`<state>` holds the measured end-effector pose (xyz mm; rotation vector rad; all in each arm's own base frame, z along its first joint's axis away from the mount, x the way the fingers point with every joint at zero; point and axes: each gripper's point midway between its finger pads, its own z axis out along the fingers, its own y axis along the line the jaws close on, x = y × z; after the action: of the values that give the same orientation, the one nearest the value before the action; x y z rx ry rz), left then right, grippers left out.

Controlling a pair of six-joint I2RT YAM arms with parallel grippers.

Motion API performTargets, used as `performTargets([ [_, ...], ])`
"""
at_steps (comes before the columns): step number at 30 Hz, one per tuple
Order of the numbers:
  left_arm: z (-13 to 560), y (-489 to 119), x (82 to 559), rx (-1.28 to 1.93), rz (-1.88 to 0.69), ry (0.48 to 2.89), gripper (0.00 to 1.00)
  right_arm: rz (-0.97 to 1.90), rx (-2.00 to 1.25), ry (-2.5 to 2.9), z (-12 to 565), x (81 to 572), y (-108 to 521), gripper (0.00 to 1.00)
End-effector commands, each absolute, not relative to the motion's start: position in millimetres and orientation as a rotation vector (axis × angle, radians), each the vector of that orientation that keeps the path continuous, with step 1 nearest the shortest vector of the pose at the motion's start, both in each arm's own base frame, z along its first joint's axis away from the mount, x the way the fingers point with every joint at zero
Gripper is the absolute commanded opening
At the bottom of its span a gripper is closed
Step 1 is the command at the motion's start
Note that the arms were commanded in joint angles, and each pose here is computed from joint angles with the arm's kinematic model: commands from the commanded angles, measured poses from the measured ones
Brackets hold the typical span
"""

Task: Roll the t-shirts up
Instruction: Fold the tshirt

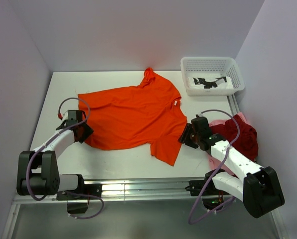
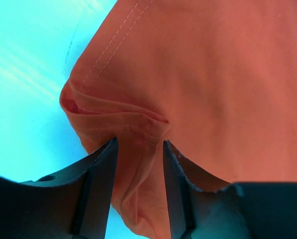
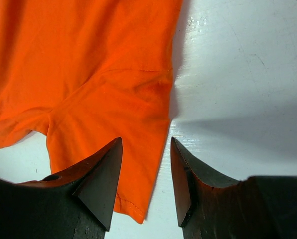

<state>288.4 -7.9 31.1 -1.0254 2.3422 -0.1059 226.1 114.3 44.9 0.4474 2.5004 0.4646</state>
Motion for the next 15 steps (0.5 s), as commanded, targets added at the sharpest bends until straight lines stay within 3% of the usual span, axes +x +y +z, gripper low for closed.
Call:
performTargets([
  [1,42,-12,309,-0.973,-0.146,2.321,0.46,0.484,0.413,2.466,51,229,117,0.51],
  [6,35,-13,313,-0.967,-0.143,2.344,0.33,0.480,0.407,2.468,51,229,117,0.50],
  [7,33,-14,314,-0.967,-0.146,2.351,0.28,0.483,0.407,2.465,51,229,117,0.50],
  [9,31,-14,313,-0.970,-0.143,2.353,0.05,0.486,0.408,2.468,51,229,117,0.50],
  [10,32,-13,312,-0.970,-0.140,2.351,0.00,0.484,0.411,2.473,50,228,117,0.50],
  [15,40,-9,305,-0.971,-0.120,2.315,0.00,0.474,0.464,2.491,44,219,114,0.53],
])
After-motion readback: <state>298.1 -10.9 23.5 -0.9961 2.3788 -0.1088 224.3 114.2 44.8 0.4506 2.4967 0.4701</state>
